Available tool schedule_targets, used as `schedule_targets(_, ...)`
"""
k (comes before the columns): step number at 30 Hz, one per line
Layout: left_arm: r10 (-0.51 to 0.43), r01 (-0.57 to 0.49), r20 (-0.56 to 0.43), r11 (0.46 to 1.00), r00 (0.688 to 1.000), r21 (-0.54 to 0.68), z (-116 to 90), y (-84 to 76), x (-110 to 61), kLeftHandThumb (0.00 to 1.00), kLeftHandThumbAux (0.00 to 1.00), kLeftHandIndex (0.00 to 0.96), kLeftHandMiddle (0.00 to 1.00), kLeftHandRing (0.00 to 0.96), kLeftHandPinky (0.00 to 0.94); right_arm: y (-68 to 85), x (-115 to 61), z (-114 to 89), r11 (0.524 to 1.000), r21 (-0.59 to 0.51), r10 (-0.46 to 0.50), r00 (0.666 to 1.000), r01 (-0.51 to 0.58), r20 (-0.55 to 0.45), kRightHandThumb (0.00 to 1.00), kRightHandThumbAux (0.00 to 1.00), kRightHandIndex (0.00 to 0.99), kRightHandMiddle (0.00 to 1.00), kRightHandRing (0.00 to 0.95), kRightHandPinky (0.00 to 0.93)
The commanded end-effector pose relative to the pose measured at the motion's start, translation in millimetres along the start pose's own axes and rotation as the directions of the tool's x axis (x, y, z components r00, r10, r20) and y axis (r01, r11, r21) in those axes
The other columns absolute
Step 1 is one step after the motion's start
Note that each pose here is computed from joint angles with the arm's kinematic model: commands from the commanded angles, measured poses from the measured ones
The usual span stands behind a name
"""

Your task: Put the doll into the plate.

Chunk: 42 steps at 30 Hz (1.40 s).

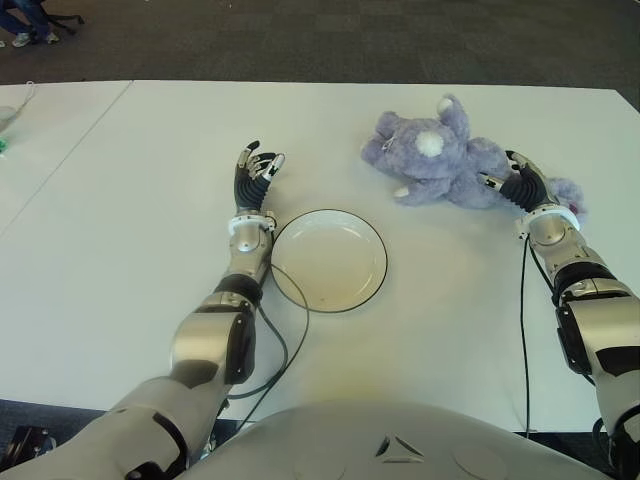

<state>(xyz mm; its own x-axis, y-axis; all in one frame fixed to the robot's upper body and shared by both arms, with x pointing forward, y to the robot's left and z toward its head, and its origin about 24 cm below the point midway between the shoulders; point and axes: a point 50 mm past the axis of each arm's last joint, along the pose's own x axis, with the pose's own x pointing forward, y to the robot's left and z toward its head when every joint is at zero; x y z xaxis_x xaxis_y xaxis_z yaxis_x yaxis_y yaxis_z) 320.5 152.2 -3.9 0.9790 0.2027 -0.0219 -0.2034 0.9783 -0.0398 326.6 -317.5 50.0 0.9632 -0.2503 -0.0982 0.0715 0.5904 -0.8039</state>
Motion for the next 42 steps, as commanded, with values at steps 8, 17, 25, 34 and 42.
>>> schedule_targets(8,0.046,-0.03,-0.446,0.999,0.894,0.042,-100.7,15.7,-93.0,0.0,0.559,0.185,0.348,0.338,0.296,24.9,-17.8,-39.9,0.992,0.123,0.044,0.954,-0.007,-0.298,0.697,0.717,0.434,0.731,0.753,0.741)
schedule_targets(17,0.044,-0.021,-0.452,0.998,0.891,0.057,-101.1,14.1,-93.1,0.0,0.565,0.174,0.342,0.33,0.28,8.3,-15.8,-43.3,0.983,0.17,-0.012,0.949,0.069,-0.316,0.703,0.715,0.44,0.796,0.808,0.822)
schedule_targets(25,0.037,-0.018,-0.455,0.999,0.89,0.047,-101.1,13.8,-92.8,0.0,0.56,0.171,0.349,0.336,0.277,-7.5,-17.1,-49.8,0.968,0.207,-0.07,0.941,0.145,-0.331,0.704,0.714,0.441,0.816,0.83,0.821)
schedule_targets(34,0.041,-0.022,-0.454,0.999,0.89,0.047,-100.9,13.3,-92.4,0.0,0.568,0.172,0.347,0.336,0.285,-14.3,-18.2,-52.9,0.964,0.199,-0.102,0.935,0.178,-0.339,0.7,0.717,0.44,0.816,0.832,0.799)
schedule_targets(42,0.045,-0.029,-0.451,0.999,0.892,0.042,-100.8,13.0,-93.0,0.0,0.558,0.186,0.357,0.35,0.304,-18.8,-18.3,-50.9,0.959,0.186,-0.149,0.942,0.212,-0.302,0.697,0.719,0.439,0.815,0.826,0.779)
